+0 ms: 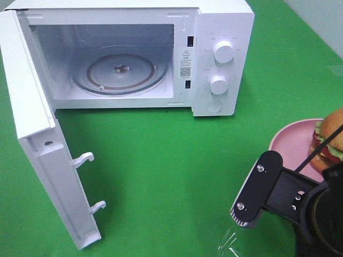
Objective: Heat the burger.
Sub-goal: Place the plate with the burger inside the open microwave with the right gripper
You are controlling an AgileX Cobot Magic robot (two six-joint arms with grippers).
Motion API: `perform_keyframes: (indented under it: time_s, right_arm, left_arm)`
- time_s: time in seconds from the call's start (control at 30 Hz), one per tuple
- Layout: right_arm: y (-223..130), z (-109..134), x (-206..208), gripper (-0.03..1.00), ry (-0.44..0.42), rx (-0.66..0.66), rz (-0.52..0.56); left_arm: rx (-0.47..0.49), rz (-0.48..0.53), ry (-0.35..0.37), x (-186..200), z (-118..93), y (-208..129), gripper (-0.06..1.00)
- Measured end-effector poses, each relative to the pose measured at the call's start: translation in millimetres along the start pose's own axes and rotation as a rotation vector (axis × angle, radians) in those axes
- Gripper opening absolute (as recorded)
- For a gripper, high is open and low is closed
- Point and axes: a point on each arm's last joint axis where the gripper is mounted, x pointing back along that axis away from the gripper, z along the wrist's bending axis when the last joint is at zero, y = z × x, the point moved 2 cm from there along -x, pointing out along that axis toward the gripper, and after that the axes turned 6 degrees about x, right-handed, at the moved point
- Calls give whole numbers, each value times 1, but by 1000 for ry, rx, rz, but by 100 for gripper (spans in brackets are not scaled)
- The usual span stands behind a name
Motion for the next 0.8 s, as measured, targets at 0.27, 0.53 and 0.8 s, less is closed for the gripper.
perform_keyframes:
  time_s: [0.27,0.53,0.8]
  right_arm:
    - [7,-3,0,4,-29,110,-61]
    - [16,-4,1,4,-53,252,-145]
    - [21,-2,2,4,-52,312,-187]
  left_arm:
    - [0,0,0,0,0,0,97]
    - [0,0,0,0,0,0,97]
    - [0,0,0,0,0,0,97]
